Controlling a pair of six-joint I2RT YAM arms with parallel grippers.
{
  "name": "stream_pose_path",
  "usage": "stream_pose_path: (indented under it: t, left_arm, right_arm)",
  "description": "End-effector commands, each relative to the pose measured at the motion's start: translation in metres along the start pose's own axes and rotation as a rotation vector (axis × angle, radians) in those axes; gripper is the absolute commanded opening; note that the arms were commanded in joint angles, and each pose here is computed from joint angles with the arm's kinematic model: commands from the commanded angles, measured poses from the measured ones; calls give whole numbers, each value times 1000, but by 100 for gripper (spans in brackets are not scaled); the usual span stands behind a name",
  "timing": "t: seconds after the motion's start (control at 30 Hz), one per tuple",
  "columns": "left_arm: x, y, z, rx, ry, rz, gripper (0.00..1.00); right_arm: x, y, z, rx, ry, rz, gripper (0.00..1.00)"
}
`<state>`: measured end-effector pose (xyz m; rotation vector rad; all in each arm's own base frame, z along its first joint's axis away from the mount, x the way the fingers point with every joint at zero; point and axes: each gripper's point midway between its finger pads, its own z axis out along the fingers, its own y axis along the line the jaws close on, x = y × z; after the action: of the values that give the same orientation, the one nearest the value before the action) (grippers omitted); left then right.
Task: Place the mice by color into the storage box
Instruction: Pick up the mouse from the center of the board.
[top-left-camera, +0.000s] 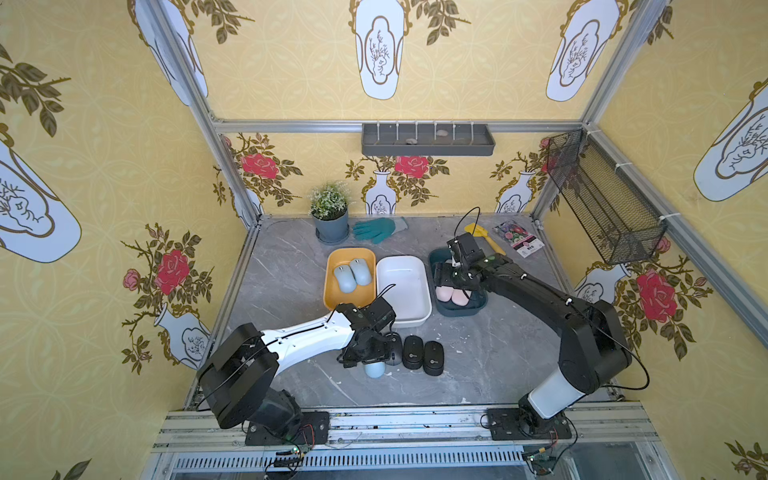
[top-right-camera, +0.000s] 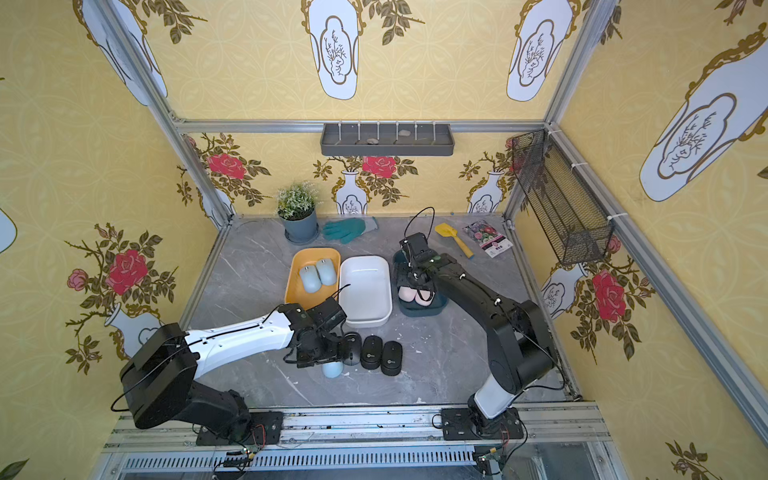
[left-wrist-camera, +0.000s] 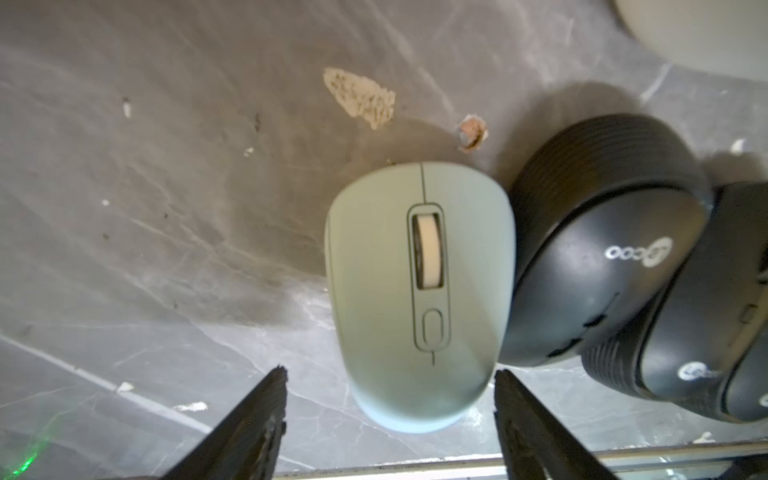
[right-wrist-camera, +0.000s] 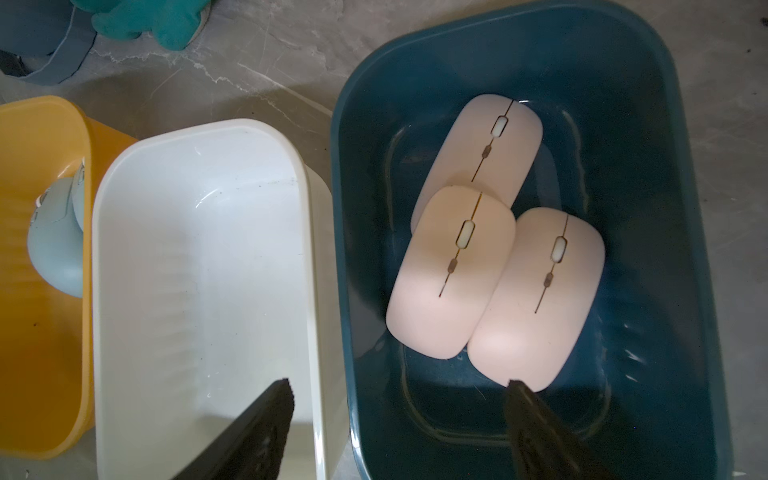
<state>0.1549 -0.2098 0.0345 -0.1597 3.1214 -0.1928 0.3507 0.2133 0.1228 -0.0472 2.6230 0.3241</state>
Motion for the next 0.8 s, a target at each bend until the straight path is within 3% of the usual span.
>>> stream_pose_path:
  t: [0.0, 0.27, 0.77]
  left_arm:
    - [2, 4, 5, -19, 11, -16, 79]
    - [1, 17, 11, -111, 18, -29, 78]
    - [-15, 14, 19, -113, -7, 5, 80]
  right_arm:
    - [-8, 5, 1, -20, -25, -4, 82]
    - [-7, 6, 5, -20, -14, -10, 82]
    - [-3, 1, 10, 1, -2, -15, 82]
